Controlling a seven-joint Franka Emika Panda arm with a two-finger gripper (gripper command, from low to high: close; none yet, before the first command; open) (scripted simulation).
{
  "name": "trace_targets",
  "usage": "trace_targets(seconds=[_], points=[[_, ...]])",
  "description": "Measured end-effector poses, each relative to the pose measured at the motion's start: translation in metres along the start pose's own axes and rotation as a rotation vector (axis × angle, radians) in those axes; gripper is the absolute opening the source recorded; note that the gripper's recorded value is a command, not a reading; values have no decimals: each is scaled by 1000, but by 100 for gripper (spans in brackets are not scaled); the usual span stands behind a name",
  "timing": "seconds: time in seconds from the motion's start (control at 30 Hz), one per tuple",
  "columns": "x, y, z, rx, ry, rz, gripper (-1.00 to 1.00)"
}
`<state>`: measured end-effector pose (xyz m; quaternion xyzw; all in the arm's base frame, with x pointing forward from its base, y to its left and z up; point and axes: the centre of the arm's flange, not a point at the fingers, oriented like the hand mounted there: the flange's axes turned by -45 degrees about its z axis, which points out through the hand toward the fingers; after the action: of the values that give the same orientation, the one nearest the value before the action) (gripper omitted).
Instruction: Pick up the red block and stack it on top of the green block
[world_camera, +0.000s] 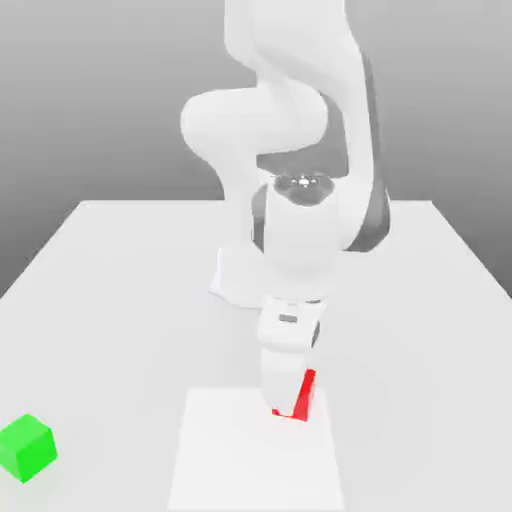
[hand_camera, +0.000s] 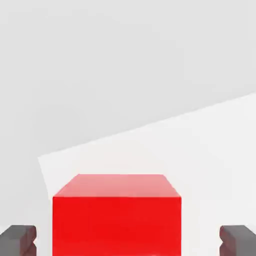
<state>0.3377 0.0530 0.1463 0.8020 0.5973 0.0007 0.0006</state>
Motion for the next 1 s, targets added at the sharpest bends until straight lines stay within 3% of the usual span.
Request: trace_targets(seconds=[0.2,0.6,1.0], points=[[0,0,2,2,0,0,-100],[-7,7,-61,4,-3,44,-100],[-224,159,-89,11,-18,1099,-100]])
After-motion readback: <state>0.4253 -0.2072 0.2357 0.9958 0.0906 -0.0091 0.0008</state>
